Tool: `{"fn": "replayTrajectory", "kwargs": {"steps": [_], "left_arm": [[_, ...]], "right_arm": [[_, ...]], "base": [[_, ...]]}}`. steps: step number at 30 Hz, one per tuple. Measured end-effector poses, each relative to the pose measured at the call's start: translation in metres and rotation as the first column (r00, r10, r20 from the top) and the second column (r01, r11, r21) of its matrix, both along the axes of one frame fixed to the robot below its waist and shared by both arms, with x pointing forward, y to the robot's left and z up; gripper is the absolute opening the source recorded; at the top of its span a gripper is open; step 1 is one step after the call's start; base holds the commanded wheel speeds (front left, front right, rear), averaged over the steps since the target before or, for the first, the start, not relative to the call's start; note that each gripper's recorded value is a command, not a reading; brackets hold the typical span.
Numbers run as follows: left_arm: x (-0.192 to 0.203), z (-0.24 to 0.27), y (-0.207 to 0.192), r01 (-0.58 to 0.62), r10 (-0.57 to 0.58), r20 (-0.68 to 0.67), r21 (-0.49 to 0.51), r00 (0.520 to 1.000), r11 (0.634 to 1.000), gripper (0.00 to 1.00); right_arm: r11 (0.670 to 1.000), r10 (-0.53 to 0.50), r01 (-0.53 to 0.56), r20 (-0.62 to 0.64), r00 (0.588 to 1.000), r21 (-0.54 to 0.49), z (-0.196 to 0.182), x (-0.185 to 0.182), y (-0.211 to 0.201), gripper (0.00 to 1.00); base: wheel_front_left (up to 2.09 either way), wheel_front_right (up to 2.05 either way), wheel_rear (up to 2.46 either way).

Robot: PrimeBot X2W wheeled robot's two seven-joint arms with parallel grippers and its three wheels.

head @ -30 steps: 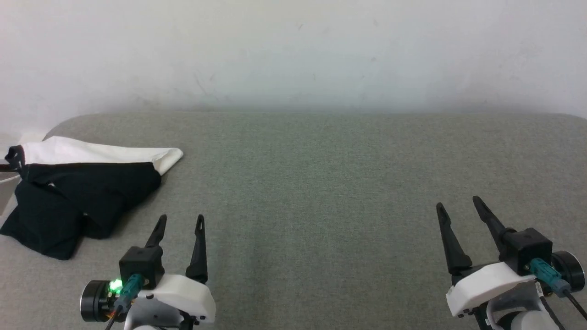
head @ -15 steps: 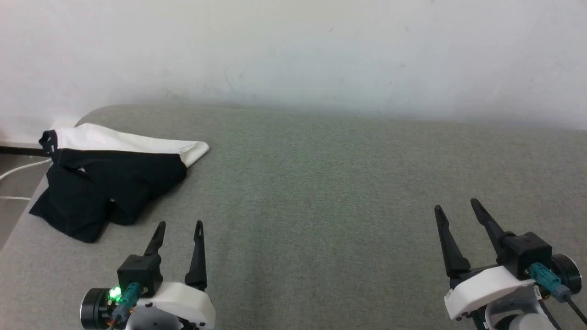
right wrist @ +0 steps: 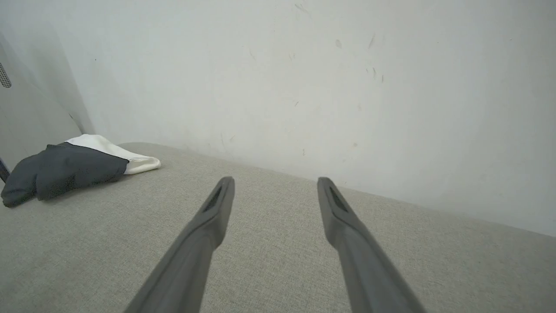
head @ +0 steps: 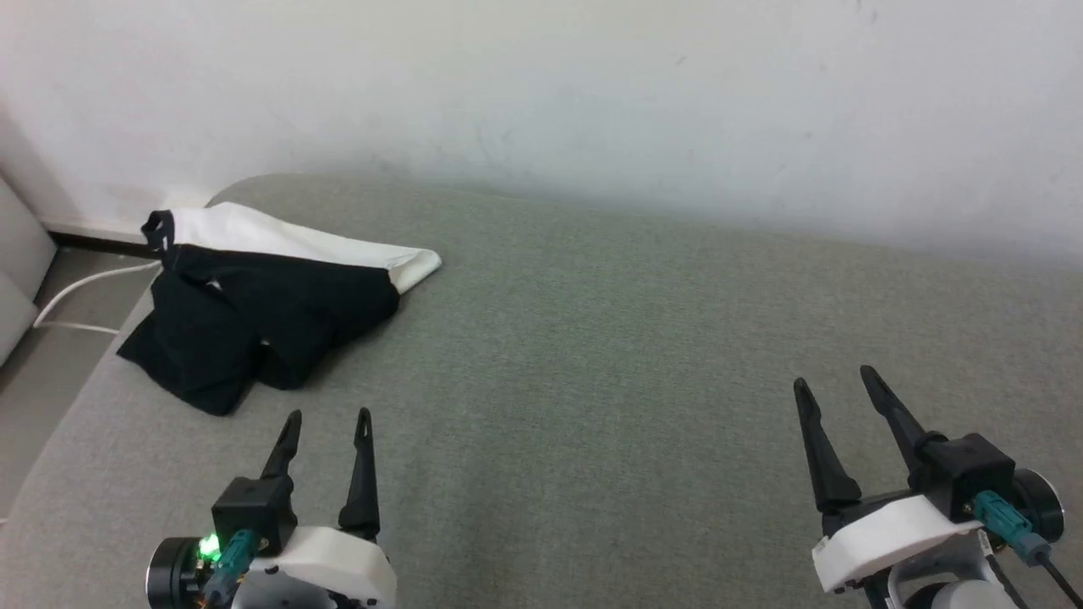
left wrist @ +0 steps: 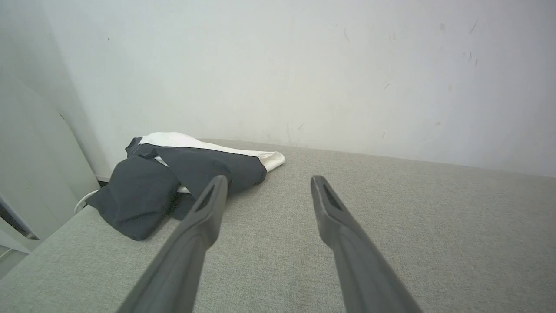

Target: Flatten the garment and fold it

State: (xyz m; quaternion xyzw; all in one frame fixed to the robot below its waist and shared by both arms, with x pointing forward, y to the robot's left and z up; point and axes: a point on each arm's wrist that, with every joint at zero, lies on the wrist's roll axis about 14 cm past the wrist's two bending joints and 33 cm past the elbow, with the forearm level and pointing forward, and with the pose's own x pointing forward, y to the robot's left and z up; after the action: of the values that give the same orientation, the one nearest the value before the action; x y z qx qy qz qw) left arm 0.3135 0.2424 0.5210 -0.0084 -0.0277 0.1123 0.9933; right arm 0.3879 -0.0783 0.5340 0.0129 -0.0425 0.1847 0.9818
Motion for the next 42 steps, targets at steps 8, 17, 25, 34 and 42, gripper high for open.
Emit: {"fn": "replayTrajectory", "kwargs": {"steps": [8, 17, 25, 34, 42], "left_arm": [[-0.015, -0.001, 0.012, -0.049, 0.049, 0.009, -0.006, 0.999, 0.999, 1.00], [-0.032, -0.001, 0.026, -0.105, 0.105, 0.023, -0.008, 0.994, 0.994, 1.00], [-0.051, -0.003, 0.038, -0.158, 0.158, 0.029, -0.011, 0.987, 0.987, 1.00], [-0.067, -0.003, 0.049, -0.215, 0.216, 0.046, -0.027, 0.975, 0.976, 1.00], [-0.079, -0.004, 0.055, -0.251, 0.252, 0.055, -0.034, 0.966, 0.967, 1.00]], "right_arm": [[0.998, 0.063, -0.063, 0.006, 0.998, 0.001, 0.000, 0.001, 0.022, 1.00], [0.991, 0.132, -0.132, 0.016, 0.991, 0.004, 0.000, -0.001, 0.045, 1.00], [0.980, 0.196, -0.197, 0.018, 0.980, 0.014, -0.001, -0.004, 0.067, 1.00], [0.965, 0.260, -0.260, 0.019, 0.965, 0.028, -0.003, -0.007, 0.089, 1.00], [0.952, 0.305, -0.306, 0.020, 0.952, 0.032, -0.004, -0.011, 0.105, 1.00]], "base": [[0.00, 0.00, 0.00], [0.00, 0.00, 0.00], [0.00, 0.00, 0.00], [0.00, 0.00, 0.00], [0.00, 0.00, 0.00]]}}
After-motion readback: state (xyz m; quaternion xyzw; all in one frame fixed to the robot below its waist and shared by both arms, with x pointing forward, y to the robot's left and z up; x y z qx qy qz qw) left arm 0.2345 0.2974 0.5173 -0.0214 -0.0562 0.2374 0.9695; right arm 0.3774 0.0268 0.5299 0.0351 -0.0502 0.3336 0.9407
